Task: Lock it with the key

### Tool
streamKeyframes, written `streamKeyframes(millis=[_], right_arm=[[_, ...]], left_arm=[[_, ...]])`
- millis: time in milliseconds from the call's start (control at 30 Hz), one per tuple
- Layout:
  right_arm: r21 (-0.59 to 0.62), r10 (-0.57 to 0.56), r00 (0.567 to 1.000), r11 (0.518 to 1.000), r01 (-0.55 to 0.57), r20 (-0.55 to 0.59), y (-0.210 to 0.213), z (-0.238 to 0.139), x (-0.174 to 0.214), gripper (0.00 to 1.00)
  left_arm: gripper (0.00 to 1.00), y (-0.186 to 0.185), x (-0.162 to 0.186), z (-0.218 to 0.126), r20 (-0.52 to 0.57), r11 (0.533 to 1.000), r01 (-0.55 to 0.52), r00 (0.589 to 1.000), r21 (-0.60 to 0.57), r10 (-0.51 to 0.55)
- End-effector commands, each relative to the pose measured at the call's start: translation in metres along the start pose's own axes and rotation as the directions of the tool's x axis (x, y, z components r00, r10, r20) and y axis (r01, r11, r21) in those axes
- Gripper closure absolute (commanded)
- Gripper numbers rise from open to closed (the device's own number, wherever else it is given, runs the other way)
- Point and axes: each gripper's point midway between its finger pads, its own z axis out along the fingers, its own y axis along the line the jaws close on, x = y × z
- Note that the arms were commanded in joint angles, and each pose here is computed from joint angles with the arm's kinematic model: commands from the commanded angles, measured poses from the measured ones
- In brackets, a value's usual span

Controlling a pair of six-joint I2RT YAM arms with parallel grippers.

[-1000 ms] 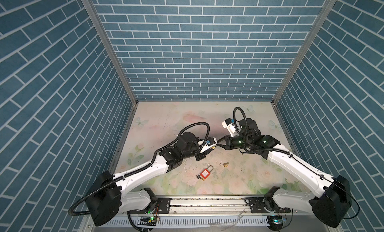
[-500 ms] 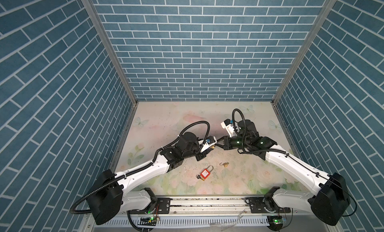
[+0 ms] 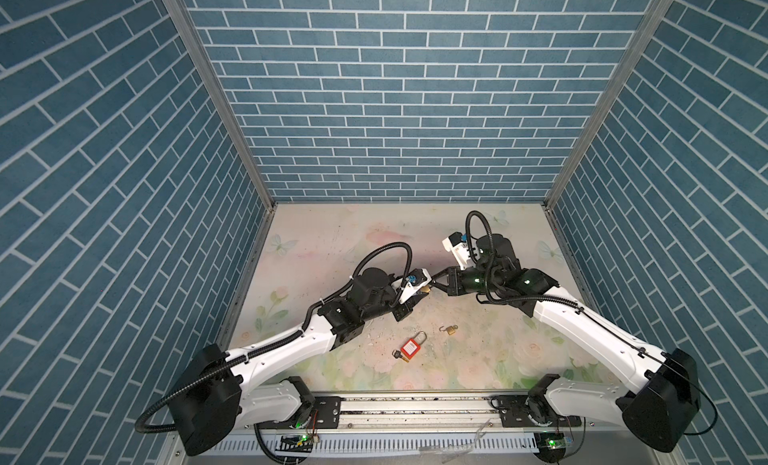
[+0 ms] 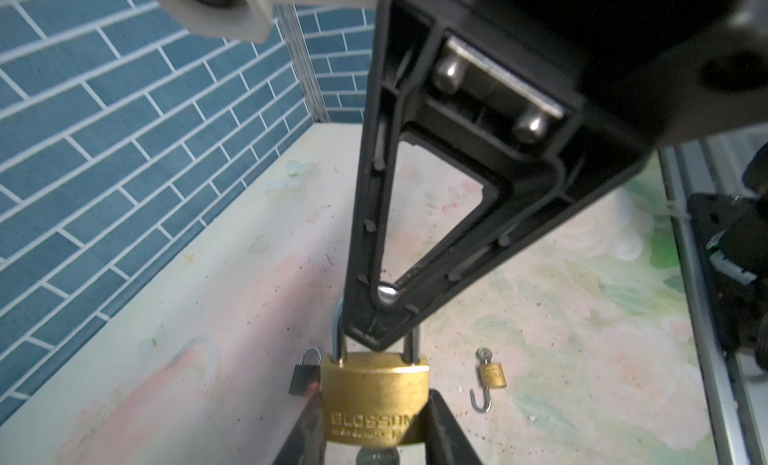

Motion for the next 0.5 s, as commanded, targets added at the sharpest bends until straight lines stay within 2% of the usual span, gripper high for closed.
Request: streamKeyframes(millis=[0, 133, 233, 367, 467], right_arm=[[0.000, -0.030, 0.999, 1.000, 0.030, 0.020, 0.015, -0.029, -0.008, 0.79], [0.015, -0.119, 0.980, 0.993, 0.118, 0.157, 0.039, -0.069, -0.041, 0.54], [0.014, -0.159, 0.967, 0.987, 0.159, 0.201, 0.051, -0.084, -0.049, 0.40], [0.006, -0.140, 0.975, 0.990, 0.141, 0.175, 0.045, -0.076, -0.042, 0.35], [0.009, -0.103, 0.986, 0.995, 0.103, 0.133, 0.033, -0.064, -0.033, 0.36]], left_arm=[[1.00, 0.000, -0.059, -0.022, 0.264, 0.999, 0.032, 0.964, -0.021, -0.025], [1.00, -0.005, -0.036, -0.029, 0.230, 0.996, 0.089, 0.970, -0.018, -0.083], [1.00, -0.003, -0.035, -0.033, 0.236, 0.993, 0.113, 0.966, -0.029, -0.103], [1.00, 0.002, -0.042, -0.030, 0.236, 0.988, 0.148, 0.963, -0.053, -0.131], [1.00, -0.001, -0.041, -0.023, 0.188, 0.991, 0.118, 0.977, -0.071, -0.103]])
